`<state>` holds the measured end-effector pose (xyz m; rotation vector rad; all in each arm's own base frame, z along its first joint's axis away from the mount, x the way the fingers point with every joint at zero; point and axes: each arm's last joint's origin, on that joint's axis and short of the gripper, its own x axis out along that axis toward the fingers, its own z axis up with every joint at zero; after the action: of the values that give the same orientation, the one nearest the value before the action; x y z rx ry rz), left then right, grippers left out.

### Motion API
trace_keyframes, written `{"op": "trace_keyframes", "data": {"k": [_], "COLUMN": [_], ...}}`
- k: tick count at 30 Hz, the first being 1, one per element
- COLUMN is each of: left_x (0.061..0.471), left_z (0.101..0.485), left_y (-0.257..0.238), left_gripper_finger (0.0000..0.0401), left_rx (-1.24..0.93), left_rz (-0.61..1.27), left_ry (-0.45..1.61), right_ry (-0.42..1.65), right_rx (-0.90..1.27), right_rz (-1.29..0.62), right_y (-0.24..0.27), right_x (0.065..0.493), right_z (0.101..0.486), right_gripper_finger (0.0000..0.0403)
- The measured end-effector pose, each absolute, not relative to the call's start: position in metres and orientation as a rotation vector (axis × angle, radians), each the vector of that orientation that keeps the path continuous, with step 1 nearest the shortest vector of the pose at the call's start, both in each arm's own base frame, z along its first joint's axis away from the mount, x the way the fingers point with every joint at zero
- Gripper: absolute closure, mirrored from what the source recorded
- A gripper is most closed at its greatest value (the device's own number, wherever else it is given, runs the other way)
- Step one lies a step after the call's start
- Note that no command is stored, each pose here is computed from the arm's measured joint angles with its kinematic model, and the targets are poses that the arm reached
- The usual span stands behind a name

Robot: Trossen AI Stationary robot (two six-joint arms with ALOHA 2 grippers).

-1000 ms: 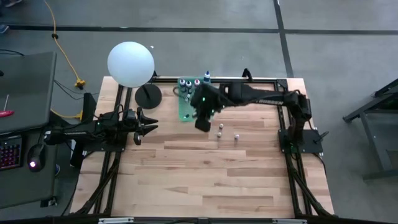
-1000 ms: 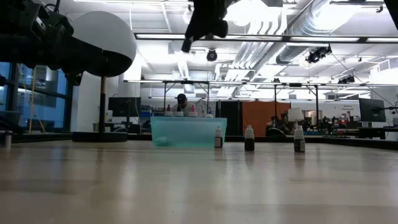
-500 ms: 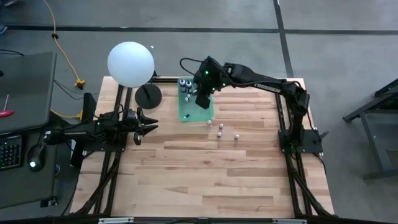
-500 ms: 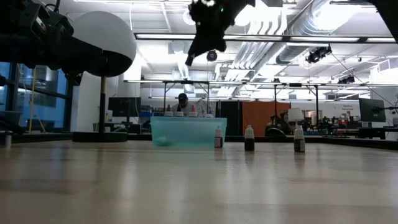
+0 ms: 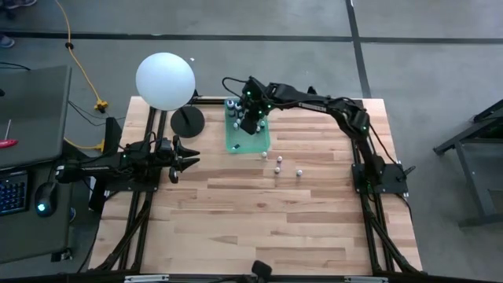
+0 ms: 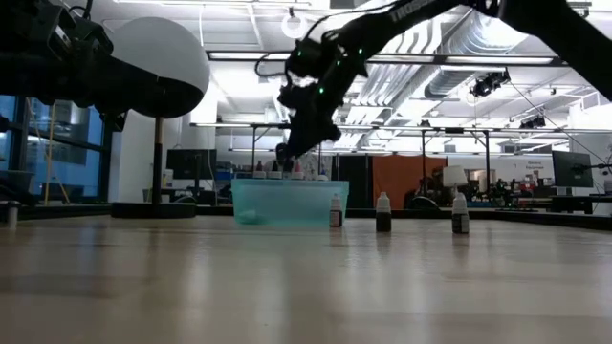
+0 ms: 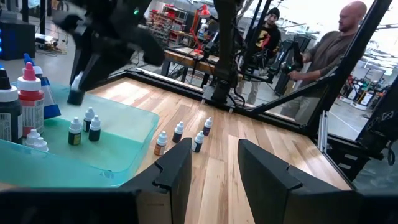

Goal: Pick & Place food coloring
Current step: Put the small green food coloring bottle into the blue bin

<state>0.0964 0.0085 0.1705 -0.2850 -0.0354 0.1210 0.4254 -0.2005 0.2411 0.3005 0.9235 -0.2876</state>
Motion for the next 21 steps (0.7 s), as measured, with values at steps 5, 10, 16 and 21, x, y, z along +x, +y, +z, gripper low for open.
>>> {"op": "trace_keyframes", "data": {"k": [5, 10, 16, 21], "left_x": [0.096, 0.096, 0.096, 0.096], "left_z": [0.17, 0.171, 0.171, 0.17], "left_y": [0.008, 0.008, 0.008, 0.008], "left_gripper_finger": [0.0272, 0.0272, 0.0272, 0.0272], "left_rx": [-0.285, -0.285, -0.285, -0.285], "left_rz": [0.121, 0.121, 0.121, 0.121], "left_ry": [-0.035, -0.035, -0.036, -0.035], "right_ry": [0.933, 0.946, 0.932, 0.927], "right_rx": [0.353, 0.37, 0.395, 0.49], "right_rz": [-0.278, -0.293, -0.338, -0.41], "right_y": [-0.207, -0.207, -0.208, -0.207], "right_x": [0.433, 0.438, 0.439, 0.438], "right_z": [0.219, 0.206, 0.206, 0.205], "right_gripper_finger": [0.0332, 0.0334, 0.0334, 0.0332]}}
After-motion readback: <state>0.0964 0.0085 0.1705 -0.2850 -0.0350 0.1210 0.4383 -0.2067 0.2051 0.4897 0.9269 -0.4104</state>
